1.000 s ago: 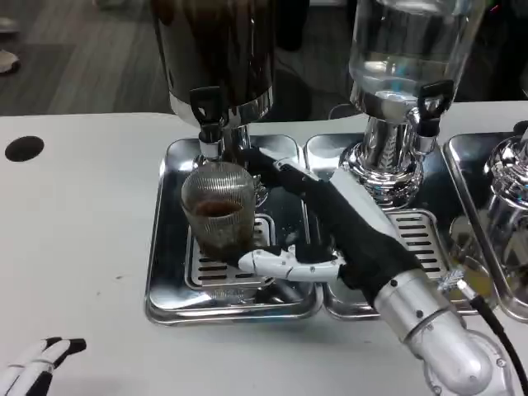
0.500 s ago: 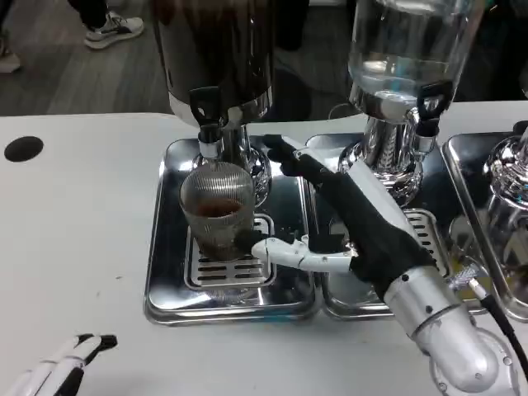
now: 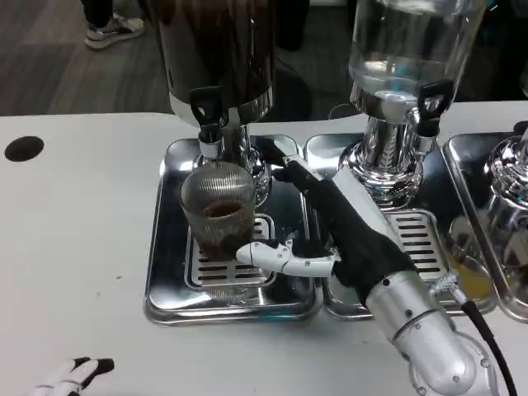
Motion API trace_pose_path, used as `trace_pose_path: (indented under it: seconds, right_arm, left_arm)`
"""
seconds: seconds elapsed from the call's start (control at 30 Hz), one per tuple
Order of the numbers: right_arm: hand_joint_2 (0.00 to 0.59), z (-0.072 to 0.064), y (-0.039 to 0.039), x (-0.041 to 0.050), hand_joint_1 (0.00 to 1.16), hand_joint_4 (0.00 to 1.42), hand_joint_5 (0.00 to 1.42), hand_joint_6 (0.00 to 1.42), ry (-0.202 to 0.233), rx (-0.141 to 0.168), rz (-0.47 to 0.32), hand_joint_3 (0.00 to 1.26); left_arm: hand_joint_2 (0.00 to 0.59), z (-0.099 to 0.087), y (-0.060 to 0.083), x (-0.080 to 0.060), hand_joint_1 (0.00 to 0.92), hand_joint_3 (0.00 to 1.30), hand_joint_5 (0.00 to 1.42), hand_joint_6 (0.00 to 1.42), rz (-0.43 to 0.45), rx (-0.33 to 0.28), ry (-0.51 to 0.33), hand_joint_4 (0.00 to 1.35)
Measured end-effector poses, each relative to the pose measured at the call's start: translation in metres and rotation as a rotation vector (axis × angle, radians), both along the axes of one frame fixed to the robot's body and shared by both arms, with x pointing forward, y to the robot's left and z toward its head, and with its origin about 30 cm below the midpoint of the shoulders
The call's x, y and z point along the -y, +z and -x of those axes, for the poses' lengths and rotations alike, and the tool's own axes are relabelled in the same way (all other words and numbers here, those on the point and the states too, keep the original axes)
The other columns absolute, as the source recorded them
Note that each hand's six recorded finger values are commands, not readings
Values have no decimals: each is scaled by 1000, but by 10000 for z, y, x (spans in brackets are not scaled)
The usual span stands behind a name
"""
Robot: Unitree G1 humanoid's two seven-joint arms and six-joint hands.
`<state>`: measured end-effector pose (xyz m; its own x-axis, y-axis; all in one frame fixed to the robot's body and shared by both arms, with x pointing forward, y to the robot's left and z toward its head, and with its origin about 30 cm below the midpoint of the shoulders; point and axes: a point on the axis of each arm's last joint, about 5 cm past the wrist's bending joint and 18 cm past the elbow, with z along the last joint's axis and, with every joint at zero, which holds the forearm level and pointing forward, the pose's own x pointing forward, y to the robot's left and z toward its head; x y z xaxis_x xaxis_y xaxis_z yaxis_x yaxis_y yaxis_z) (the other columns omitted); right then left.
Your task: Grasp the cup under the faucet to collect the drink, then remove the cup.
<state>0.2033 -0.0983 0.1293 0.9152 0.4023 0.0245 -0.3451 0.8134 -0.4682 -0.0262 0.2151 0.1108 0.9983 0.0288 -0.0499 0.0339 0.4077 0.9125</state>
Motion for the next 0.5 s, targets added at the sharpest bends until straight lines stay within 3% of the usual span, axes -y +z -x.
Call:
trace_pose_path:
  seconds: [0.33,0.5]
  right_arm:
    - [102,-64,-52,-61,700,34,48,0,-24,-16,-2,34]
    - [102,-104,-123,-101,700,34,49,0,-48,-43,-3,35]
  left_arm:
    - [65,59,-6,2,3,274,313,587,6,-15,4,198]
    - [66,99,-12,7,3,278,314,588,12,-21,9,198]
